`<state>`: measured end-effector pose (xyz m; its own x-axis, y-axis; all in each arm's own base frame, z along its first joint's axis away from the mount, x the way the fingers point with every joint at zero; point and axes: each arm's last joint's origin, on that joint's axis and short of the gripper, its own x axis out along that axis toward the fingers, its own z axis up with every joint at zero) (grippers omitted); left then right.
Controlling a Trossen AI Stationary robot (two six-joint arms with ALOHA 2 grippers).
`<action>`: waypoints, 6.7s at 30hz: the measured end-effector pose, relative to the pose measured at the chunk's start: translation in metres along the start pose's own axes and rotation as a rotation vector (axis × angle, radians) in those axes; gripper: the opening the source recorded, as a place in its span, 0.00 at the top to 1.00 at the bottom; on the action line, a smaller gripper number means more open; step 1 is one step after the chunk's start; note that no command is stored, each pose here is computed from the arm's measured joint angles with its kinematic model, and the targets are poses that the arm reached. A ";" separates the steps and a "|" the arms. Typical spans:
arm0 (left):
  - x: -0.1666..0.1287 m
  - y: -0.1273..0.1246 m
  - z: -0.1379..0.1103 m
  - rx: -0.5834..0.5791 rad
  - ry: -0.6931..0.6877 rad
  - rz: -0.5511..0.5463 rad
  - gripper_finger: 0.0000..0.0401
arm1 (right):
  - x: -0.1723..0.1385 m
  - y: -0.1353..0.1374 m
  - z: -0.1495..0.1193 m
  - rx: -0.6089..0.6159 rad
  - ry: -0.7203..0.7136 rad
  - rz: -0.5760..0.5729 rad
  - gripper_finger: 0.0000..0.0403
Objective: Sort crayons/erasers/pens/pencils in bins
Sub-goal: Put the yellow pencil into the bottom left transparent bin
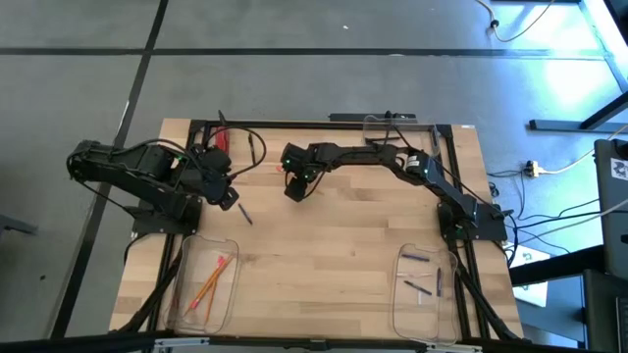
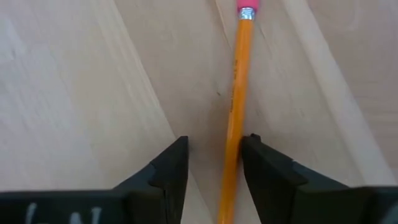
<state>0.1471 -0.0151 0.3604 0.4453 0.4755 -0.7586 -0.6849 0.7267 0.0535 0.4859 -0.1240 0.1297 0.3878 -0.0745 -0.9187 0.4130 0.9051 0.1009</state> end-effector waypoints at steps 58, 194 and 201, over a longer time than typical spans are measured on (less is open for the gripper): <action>0.000 0.001 0.001 0.015 -0.025 0.024 0.75 | -0.018 -0.001 0.013 0.021 0.051 0.169 0.94; 0.000 -0.003 -0.001 0.266 0.059 -0.093 0.75 | -0.022 -0.051 0.009 -0.062 0.330 -0.132 0.60; 0.000 -0.003 -0.001 0.271 0.056 -0.089 0.75 | -0.022 -0.049 0.008 -0.060 0.339 0.018 0.60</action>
<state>0.1486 -0.0180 0.3594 0.4591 0.3817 -0.8022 -0.4623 0.8738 0.1511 0.4639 -0.1704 0.1482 0.0942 0.0758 -0.9927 0.3551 0.9290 0.1046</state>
